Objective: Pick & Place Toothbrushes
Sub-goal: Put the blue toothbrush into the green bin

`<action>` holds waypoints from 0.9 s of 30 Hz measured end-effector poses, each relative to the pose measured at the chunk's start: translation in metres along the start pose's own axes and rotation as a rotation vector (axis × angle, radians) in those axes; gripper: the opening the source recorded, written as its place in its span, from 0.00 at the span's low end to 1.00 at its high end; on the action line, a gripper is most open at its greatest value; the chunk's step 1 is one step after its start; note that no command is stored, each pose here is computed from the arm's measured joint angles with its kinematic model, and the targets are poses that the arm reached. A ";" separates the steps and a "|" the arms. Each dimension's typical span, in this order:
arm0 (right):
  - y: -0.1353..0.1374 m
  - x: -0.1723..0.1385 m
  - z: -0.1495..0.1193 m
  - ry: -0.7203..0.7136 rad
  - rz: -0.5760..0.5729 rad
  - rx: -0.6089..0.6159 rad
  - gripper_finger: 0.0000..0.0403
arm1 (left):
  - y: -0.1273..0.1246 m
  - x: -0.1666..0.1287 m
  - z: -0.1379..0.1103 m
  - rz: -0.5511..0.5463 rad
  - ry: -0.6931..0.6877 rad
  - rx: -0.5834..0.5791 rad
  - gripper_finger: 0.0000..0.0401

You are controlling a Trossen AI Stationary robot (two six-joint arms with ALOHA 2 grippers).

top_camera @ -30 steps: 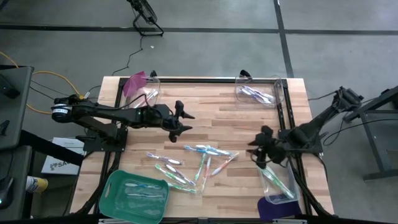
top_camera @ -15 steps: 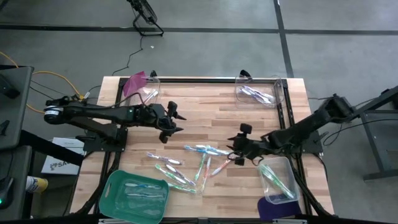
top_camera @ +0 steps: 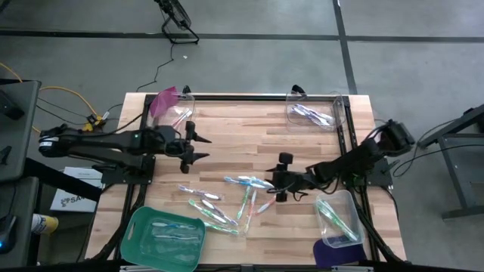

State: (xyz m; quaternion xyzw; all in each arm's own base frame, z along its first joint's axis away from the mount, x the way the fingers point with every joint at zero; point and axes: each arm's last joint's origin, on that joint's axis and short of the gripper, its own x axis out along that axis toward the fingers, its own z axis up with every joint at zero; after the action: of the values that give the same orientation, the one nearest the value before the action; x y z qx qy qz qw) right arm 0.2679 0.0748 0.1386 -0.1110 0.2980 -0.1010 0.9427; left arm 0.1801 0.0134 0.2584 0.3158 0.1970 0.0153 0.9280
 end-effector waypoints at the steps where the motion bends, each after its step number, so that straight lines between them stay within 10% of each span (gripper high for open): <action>1: 0.001 0.001 0.001 -0.008 0.001 -0.001 0.39 | -0.001 -0.002 -0.002 0.002 -0.001 -0.001 0.55; 27: 0.014 0.032 -0.021 0.017 0.190 -0.038 0.48 | -0.003 -0.007 -0.005 0.012 -0.017 -0.005 0.55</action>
State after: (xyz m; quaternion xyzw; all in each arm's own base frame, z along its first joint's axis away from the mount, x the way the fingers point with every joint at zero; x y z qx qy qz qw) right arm 0.2833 0.0767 0.1012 -0.0992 0.3172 -0.0064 0.9431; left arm 0.1712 0.0128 0.2550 0.3147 0.1873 0.0189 0.9303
